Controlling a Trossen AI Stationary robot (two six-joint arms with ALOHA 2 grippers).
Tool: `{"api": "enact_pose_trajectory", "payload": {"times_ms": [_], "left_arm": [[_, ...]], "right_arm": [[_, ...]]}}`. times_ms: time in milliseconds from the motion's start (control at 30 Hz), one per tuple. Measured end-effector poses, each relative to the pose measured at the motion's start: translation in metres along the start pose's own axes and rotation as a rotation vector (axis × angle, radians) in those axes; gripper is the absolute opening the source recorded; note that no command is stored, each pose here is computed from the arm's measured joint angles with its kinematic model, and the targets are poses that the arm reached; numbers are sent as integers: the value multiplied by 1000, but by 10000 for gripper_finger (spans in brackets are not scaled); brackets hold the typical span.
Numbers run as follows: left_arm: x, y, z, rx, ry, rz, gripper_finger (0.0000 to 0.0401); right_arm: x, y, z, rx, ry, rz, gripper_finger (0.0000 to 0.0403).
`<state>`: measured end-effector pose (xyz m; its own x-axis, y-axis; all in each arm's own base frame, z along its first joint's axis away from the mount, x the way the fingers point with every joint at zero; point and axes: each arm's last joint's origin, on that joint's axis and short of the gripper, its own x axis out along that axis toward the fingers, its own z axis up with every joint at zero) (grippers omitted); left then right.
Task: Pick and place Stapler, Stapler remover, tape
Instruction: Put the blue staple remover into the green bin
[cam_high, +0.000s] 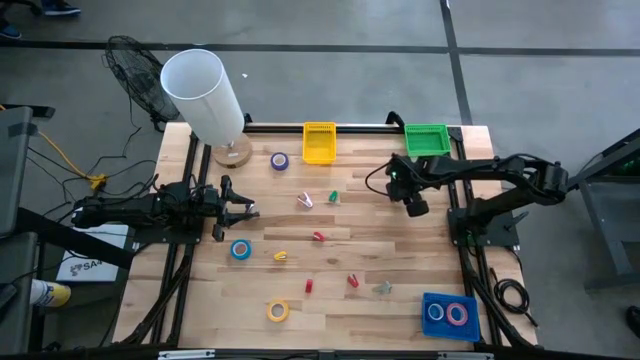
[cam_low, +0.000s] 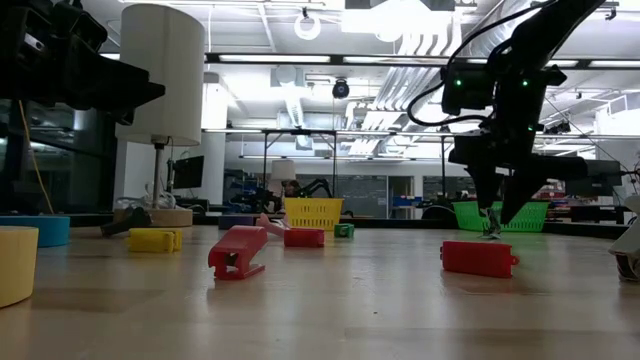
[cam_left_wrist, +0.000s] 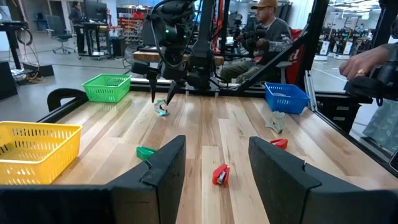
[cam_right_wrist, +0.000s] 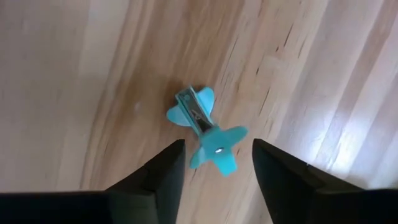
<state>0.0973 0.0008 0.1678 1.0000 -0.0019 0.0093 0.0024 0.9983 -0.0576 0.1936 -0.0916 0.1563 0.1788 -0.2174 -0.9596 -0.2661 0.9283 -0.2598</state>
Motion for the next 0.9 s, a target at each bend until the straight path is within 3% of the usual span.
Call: {"api": "enact_pose_trajectory", "payload": {"times_ms": [633,900], "left_arm": [[0,0,0,0,0,-1,175],[0,0,0,0,0,0,175]], "right_arm": [[0,-2,5,7,-80,15,93],[0,-3,6,34,-97,14,31]]}}
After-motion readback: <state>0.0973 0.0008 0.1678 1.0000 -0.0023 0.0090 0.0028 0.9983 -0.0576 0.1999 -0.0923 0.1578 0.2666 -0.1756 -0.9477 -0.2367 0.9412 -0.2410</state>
